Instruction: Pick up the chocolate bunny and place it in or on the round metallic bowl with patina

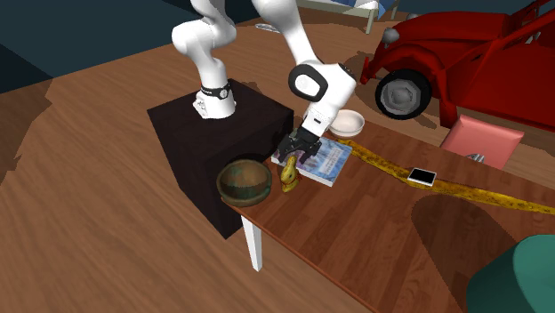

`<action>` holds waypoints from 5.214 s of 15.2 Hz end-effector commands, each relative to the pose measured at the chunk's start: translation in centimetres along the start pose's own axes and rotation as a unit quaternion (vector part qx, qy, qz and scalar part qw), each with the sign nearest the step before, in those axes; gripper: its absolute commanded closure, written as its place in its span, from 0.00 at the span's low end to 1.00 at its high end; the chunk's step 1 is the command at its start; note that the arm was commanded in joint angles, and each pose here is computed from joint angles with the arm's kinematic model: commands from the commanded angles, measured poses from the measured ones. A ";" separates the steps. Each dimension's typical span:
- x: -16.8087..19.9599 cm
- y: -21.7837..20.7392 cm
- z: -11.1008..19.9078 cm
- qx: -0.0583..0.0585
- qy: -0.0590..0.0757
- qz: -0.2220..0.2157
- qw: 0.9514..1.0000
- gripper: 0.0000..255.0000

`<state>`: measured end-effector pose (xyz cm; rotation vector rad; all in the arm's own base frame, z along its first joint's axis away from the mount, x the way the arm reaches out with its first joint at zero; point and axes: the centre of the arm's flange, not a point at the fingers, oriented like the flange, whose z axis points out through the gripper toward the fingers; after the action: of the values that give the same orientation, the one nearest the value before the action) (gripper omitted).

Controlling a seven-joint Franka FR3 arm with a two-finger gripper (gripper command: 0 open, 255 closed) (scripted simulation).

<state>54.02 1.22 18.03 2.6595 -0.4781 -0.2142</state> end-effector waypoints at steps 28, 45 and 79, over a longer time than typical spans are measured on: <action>-0.5 3.0 -6.1 0.000 0.000 0.000 1.000 1.00; -1.2 6.9 -14.1 0.000 0.000 0.000 1.000 1.00; -3.0 20.8 -4.0 0.000 0.000 0.000 1.000 1.00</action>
<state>45.83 -13.89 31.40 2.6596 -0.4780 -0.2150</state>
